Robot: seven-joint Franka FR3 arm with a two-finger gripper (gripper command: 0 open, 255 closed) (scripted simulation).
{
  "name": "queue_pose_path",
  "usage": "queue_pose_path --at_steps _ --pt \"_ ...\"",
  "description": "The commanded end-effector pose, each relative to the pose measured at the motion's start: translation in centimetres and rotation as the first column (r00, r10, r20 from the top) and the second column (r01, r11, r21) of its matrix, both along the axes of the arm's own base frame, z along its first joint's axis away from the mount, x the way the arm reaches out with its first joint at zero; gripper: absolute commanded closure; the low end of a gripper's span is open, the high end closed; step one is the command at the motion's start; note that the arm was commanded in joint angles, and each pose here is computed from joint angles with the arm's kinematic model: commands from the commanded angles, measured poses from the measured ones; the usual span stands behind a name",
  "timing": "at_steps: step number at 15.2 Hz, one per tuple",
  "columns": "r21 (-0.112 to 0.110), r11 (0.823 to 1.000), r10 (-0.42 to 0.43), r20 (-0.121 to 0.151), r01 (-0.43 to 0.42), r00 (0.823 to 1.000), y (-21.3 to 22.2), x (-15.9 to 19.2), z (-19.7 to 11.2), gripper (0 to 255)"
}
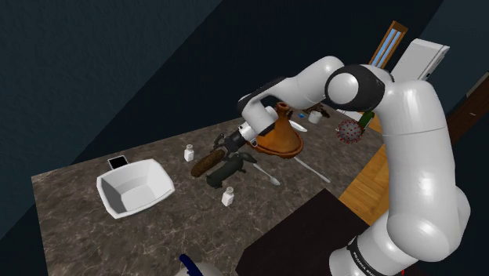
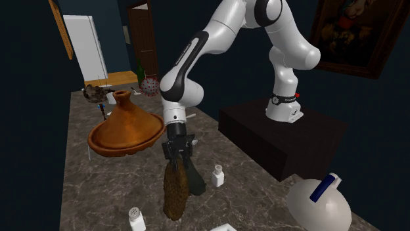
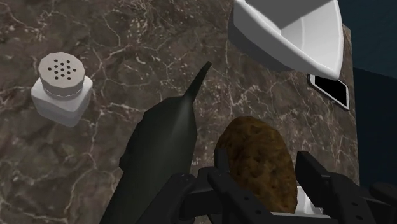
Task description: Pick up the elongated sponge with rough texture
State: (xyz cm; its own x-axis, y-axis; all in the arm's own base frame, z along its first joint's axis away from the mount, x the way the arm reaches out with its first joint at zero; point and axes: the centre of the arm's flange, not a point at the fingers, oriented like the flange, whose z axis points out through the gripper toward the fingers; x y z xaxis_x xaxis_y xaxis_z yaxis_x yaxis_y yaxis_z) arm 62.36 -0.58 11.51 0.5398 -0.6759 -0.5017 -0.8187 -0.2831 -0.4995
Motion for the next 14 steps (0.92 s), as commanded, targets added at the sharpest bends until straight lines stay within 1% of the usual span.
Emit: queue_pose_path --at_steps 1,3,14 --pt "-0.003 1.000 -0.001 -0.014 0.001 1.000 0.0 -0.3 -0.8 255" --pt "-0.003 1.000 -0.001 -0.014 0.001 1.000 -0.9 -0.8 -0.7 255" --pt "-0.003 1.000 -0.001 -0.014 0.001 1.000 -0.9 -0.8 5.1 255"
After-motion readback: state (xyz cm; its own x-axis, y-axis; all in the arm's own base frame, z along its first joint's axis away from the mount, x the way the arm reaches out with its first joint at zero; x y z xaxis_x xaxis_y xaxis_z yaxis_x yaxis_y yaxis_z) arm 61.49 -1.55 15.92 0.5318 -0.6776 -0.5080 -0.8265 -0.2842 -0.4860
